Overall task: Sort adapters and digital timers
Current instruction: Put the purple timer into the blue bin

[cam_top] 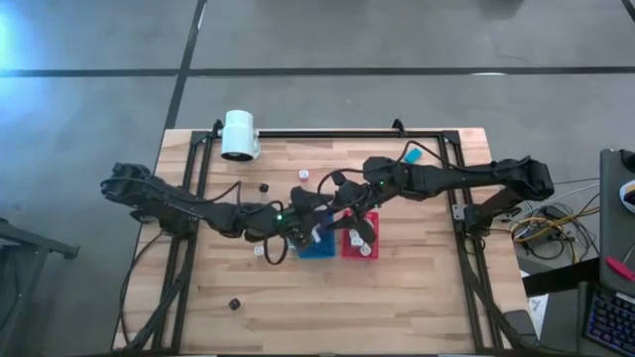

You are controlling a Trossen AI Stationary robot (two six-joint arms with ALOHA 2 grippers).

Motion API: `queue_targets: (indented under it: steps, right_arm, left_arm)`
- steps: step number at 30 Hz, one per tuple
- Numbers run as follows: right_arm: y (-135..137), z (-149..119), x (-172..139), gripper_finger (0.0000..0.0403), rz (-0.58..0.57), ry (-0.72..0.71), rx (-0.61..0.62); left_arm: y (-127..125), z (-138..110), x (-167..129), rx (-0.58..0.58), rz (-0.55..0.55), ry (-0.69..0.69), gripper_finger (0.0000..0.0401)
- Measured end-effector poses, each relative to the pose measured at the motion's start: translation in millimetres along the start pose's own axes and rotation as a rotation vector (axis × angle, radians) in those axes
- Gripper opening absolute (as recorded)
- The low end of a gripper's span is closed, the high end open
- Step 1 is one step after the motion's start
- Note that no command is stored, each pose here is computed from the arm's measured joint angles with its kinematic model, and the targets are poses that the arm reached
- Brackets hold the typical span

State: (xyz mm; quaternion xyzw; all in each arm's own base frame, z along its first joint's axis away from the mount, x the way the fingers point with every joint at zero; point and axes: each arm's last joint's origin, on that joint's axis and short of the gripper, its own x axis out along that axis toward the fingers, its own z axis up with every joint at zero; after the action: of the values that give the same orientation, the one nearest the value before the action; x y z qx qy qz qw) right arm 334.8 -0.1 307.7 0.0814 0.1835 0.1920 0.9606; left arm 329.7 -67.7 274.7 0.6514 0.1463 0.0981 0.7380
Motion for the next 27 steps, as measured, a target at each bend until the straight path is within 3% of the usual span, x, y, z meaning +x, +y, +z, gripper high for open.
queue_targets:
  steps: [5, 14, 23, 27]
  right_arm:
    - [-0.1, -0.3, 0.1, 0.0135, -0.002, 0.000, 0.000]
    - [-0.8, -0.8, 0.3, 0.0135, -0.025, 0.001, -0.005]
    - [-1.3, -1.5, 1.2, 0.0136, -0.024, 0.004, -0.011]
    - [-1.4, -1.6, 1.3, 0.0158, -0.026, 0.004, -0.021]
  left_arm:
    - [-8.0, 7.1, -5.2, 0.059, -0.064, -0.030, 0.0360]
    - [-8.6, 10.1, -7.4, 0.039, -0.067, -0.040, 0.0296]
    - [-9.3, 10.4, -7.5, 0.023, -0.074, -0.054, 0.0291]
    - [-9.9, 12.0, -8.6, 0.007, -0.077, -0.063, 0.0291]
